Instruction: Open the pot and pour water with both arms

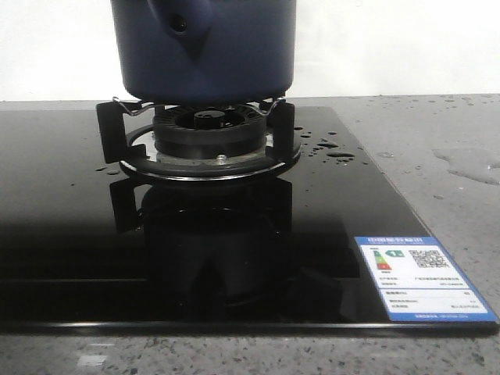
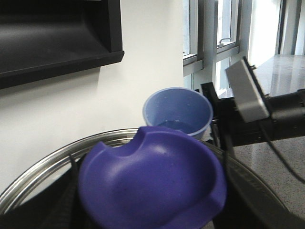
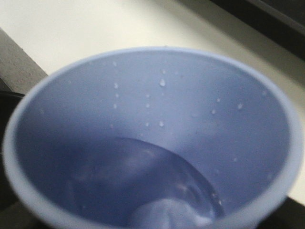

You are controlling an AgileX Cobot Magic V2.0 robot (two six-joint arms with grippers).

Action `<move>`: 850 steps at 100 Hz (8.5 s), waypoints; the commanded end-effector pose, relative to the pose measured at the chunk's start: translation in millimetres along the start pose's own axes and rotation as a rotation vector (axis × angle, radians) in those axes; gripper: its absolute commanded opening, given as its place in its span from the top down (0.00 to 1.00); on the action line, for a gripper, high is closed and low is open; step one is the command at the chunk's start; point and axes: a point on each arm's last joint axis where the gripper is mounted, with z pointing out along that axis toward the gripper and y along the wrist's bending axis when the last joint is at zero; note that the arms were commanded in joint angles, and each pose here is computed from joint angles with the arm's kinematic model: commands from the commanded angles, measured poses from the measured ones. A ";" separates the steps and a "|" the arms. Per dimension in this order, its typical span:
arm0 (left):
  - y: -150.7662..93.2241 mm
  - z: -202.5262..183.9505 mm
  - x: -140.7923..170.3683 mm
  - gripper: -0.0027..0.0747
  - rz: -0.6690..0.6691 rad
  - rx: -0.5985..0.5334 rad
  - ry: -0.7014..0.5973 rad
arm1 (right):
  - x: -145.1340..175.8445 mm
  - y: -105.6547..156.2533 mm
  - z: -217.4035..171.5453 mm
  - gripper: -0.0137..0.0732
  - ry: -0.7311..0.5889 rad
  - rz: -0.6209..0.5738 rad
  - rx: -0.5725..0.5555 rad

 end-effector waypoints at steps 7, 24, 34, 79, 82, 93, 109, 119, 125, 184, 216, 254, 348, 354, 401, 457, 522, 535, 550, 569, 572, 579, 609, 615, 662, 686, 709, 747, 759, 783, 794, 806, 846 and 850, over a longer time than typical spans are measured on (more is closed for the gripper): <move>-5.8 -5.6 -24.2 0.64 -0.019 -0.007 -0.125 | -33.6 -16.7 1.1 0.55 -0.160 -0.123 0.069; -5.7 -5.6 -24.2 0.64 -0.020 -0.007 -0.125 | -33.3 -14.4 12.4 0.55 -0.160 -0.237 0.058; -5.7 -5.6 -24.2 0.64 -0.020 -0.007 -0.125 | -32.4 -13.4 19.1 0.55 -0.152 -0.287 0.051; -5.6 -5.6 -24.2 0.64 -0.020 -0.009 -0.125 | -25.7 -6.1 33.6 0.55 -0.136 -0.480 0.019; -5.6 -5.6 -24.2 0.64 -0.020 -0.009 -0.125 | -25.1 -5.5 34.3 0.55 -0.134 -0.495 0.016; -5.6 -5.6 -24.2 0.64 -0.020 -0.009 -0.125 | -25.0 -4.9 34.3 0.55 -0.135 -0.548 0.012; -5.6 -5.6 -24.2 0.64 -0.020 -0.009 -0.125 | -28.5 -6.8 35.7 0.55 -0.140 -0.599 0.019; -5.6 -5.6 -24.2 0.64 -0.020 -0.009 -0.125 | -32.3 -10.8 38.8 0.55 -0.130 -0.612 0.032; -5.7 -5.6 -24.2 0.64 -0.020 -0.007 -0.125 | -34.7 -13.3 41.1 0.55 -0.123 -0.642 0.041; -5.9 -5.6 -24.3 0.64 -0.019 -0.005 -0.126 | -34.7 -13.7 44.5 0.55 -0.097 -1.046 0.041; -7.6 -5.7 -24.7 0.64 -0.020 0.013 -0.130 | -32.3 -13.8 45.2 0.55 -0.073 -1.226 0.040; -7.5 -5.7 -25.2 0.64 -0.024 0.013 -0.136 | -35.4 -12.9 45.5 0.55 -0.037 -1.556 0.061; -21.4 6.2 -23.2 0.64 0.002 0.079 -0.120 | -12.1 -79.0 -29.7 0.55 0.072 0.043 0.241; -21.4 6.2 -23.2 0.64 0.002 0.079 -0.120 | 6.0 -80.6 -41.3 0.55 0.064 0.105 0.265; -21.4 6.2 -23.2 0.64 0.002 0.079 -0.120 | 154.0 -12.5 -88.6 0.55 0.071 0.390 0.317; -22.7 6.1 -23.3 0.64 0.003 0.093 -0.121 | 171.9 -7.8 -91.4 0.22 0.169 0.541 0.362; -19.9 35.2 -4.4 0.64 -0.039 0.138 -0.095 | 106.3 -18.7 -151.6 0.22 -0.067 0.478 0.446; -17.9 42.7 2.1 0.64 -0.076 0.165 -0.094 | 114.7 -16.7 -144.7 0.22 -0.006 0.482 0.425; -18.9 42.8 1.6 0.64 -0.085 0.183 -0.104 | 127.4 -17.7 -125.4 0.22 -0.007 0.487 0.415; -22.3 42.1 0.8 0.64 -0.083 0.221 -0.112 | 143.4 -19.3 -99.7 0.22 -0.082 0.485 0.420; -22.7 42.0 0.7 0.64 -0.083 0.226 -0.112 | 145.8 -19.2 -96.9 0.22 -0.089 0.486 0.421; -22.9 41.9 0.6 0.64 -0.083 0.228 -0.113 | 153.9 -17.4 -90.0 0.22 -0.071 0.493 0.413; -22.9 41.9 0.6 0.64 -0.083 0.228 -0.113 | 165.1 -13.3 -84.5 0.17 -0.006 0.554 0.394; -22.9 41.9 0.6 0.64 -0.083 0.228 -0.113 | 167.6 -12.0 -84.3 0.12 0.025 0.560 0.388; -19.9 42.8 1.6 0.64 -0.083 0.197 -0.106 | 119.1 -22.0 -126.4 0.09 -0.124 0.519 0.439; -5.1 55.9 19.0 0.64 -0.074 0.152 -0.071 | 89.9 -20.6 -166.5 0.09 -0.194 0.512 0.469; 10.6 72.3 42.8 0.64 -0.113 0.137 -0.038 | 70.1 -12.7 -207.4 0.17 -0.240 0.495 0.497; 25.0 103.9 54.9 0.64 -0.099 0.105 -0.012 | 56.9 -2.7 -243.3 0.93 -0.308 0.474 0.525; 29.6 109.3 64.5 0.64 -0.116 0.098 0.009 | 59.4 -1.9 -242.3 0.93 -0.279 0.482 0.520; 34.1 116.0 78.4 0.64 -0.143 0.102 0.036 | 61.2 -1.5 -241.8 0.93 -0.261 0.502 0.517; 35.4 117.3 81.5 0.64 -0.148 0.098 0.043 | 61.7 -1.3 -241.6 0.93 -0.256 0.505 0.516; 30.7 119.4 81.1 0.64 -0.145 0.121 0.042 | 63.9 -0.5 -240.9 0.93 -0.230 0.514 0.512; 23.9 125.0 84.7 0.64 -0.101 0.125 0.075 | 67.4 0.8 -239.8 0.93 -0.189 0.527 0.504; 24.6 125.0 84.7 0.64 -0.103 0.117 0.075 | 67.4 0.8 -239.8 0.93 -0.189 0.529 0.504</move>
